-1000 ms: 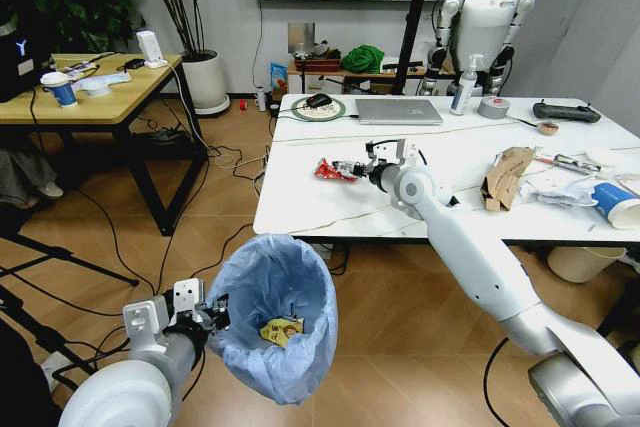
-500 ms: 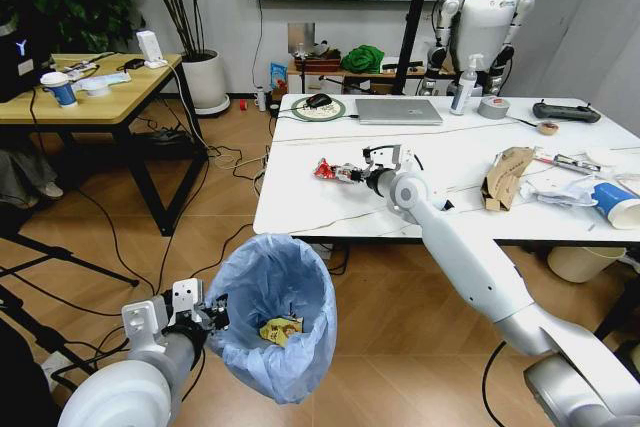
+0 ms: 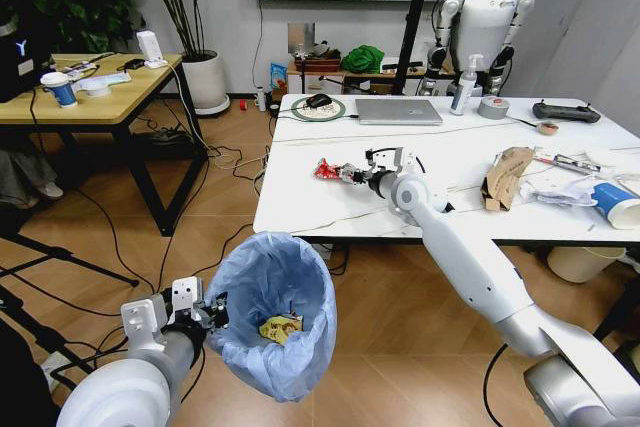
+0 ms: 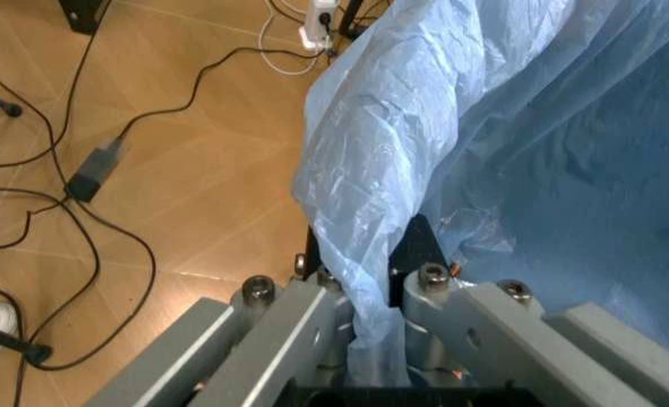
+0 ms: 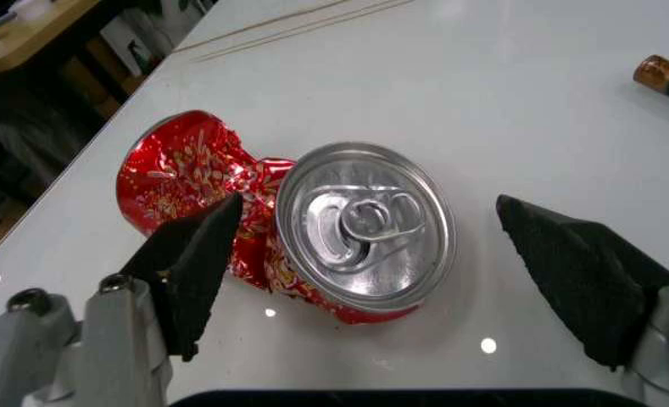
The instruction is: Pick up the trash bin and place the trash from the table into it.
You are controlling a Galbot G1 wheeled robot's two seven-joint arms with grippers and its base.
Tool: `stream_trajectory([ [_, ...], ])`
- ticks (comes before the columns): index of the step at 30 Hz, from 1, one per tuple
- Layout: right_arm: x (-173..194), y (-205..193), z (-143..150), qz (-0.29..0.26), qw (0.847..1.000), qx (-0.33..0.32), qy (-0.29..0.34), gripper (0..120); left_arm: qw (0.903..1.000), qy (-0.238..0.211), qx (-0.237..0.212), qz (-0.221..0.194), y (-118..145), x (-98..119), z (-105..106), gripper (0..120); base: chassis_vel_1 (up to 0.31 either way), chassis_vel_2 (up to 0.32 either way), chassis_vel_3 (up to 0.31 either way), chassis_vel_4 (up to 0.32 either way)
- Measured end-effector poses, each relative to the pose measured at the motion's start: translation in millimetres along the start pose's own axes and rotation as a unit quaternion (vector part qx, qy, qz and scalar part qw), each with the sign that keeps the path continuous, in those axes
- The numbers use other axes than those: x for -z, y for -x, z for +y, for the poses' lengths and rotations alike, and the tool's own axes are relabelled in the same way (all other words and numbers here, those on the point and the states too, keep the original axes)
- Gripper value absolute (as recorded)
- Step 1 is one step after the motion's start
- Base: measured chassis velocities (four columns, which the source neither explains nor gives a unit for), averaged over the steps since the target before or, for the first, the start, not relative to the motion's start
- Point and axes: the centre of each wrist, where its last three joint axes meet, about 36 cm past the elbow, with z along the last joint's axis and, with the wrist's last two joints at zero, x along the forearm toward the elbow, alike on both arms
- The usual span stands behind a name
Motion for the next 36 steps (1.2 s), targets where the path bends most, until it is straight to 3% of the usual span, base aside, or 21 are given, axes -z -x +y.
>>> stream_trajectory([
  [4,-2,1,3,-0.002,1.000,0.002,-0.003,78,1.0000,0.000,0.000,0.000,0,0,0,0,0.000,0.000,0.000,0.000],
  [10,-5,2,10,-0.003,1.000,0.007,-0.009,57,1.0000,0.001,0.002,-0.001,0,1,1,0,0.000,0.000,0.000,0.000],
  [14,-6,2,11,-0.005,1.000,0.003,-0.010,49,1.0000,0.000,0.002,-0.001,0,1,1,0,0.000,0.000,0.000,0.000],
  [28,0,-13,18,-0.033,0.999,-0.010,-0.001,48,1.0000,0.001,0.003,-0.003,0,2,2,0,0.000,0.000,0.000,0.000],
  [33,19,-42,32,-0.067,0.998,0.013,0.005,48,1.0000,-0.001,0.005,-0.005,0,2,3,0,0.000,0.000,0.000,0.000],
  [36,27,-87,58,-0.093,0.994,0.061,-0.003,48,1.0000,-0.003,0.004,-0.007,0,3,2,0,0.000,0.000,0.000,0.000],
])
